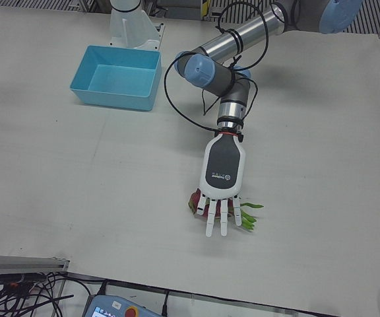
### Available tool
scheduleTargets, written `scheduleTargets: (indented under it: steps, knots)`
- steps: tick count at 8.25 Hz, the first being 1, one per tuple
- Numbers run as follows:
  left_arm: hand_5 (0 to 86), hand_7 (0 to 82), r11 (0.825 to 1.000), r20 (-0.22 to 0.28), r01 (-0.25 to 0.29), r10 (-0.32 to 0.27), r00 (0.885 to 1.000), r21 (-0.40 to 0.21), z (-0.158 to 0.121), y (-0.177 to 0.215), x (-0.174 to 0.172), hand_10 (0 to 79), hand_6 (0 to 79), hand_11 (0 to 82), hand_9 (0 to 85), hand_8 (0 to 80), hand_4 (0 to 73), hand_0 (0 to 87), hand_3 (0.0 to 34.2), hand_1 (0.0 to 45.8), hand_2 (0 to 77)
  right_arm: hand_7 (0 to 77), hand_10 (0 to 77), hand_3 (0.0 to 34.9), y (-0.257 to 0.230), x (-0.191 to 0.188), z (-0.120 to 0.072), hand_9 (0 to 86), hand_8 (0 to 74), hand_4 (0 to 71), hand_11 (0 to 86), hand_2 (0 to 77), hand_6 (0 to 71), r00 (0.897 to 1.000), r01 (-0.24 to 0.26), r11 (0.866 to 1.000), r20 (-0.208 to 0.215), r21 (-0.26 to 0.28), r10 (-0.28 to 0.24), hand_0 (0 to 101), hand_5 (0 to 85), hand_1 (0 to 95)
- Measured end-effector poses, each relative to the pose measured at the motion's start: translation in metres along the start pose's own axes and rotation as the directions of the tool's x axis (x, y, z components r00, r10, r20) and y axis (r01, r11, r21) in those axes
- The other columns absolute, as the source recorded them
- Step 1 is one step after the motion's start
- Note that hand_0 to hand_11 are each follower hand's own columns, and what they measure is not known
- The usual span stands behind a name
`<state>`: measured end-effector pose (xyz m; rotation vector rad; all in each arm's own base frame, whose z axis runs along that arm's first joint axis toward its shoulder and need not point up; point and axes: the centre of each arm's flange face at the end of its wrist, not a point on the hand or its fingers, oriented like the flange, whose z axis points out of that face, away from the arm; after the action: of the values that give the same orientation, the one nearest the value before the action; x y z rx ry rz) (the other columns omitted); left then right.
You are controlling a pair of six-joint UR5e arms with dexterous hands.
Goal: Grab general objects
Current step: 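Move the left hand down beside the pink dragon fruit, then close the left hand's fingers around the dragon fruit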
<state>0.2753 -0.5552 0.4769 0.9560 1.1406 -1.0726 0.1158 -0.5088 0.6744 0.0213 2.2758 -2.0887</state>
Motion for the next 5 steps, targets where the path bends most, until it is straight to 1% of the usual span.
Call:
scheduleTargets:
  steps: [1,2,4,5]
  knots:
    - [45.8,1.1,1.000,0.001,-0.003,0.003,1.000,0.015,-0.0004,0.0009,-0.0009,36.0,0.0,1.1,0.5,1.1,0.0,52.1,14.5,0.0,13.1,0.0,0.0,0.0,0.0000,0.0000,0.0000,0.5,0.0,0.0,0.5,74.7,0.0,1.000,0.000,1.000,0.000,0.000,0.000,0,0.0,6.5]
    - [45.8,1.1,1.000,0.002,-0.007,0.007,1.000,0.030,-0.0001,-0.0001,-0.0019,36.0,0.0,1.1,0.5,1.1,0.0,52.0,14.4,0.0,13.1,0.0,0.0,0.0,0.0000,0.0000,0.0000,0.5,0.0,0.0,0.5,74.7,0.0,1.000,0.000,1.000,0.000,0.000,0.000,0,0.0,6.5]
    - [45.8,1.1,0.999,0.003,-0.027,0.027,1.000,0.040,0.0026,-0.0001,-0.0031,36.0,0.0,3.8,0.5,1.1,0.0,52.1,10.2,0.0,13.1,0.0,0.0,0.0,0.0000,0.0005,0.0001,0.5,0.0,0.0,0.5,74.7,0.0,1.000,0.000,1.000,-0.001,0.000,0.000,0,0.0,6.5]
    - [45.8,3.8,0.999,0.005,-0.033,0.033,0.999,0.041,0.0064,0.0018,-0.0068,36.0,0.0,3.8,0.5,1.1,0.0,52.0,7.8,0.0,13.1,0.0,0.0,0.0,-0.0001,0.0007,0.0001,0.5,0.0,0.0,0.5,74.7,0.0,1.000,0.000,1.000,-0.001,0.000,0.000,0,0.0,6.5]
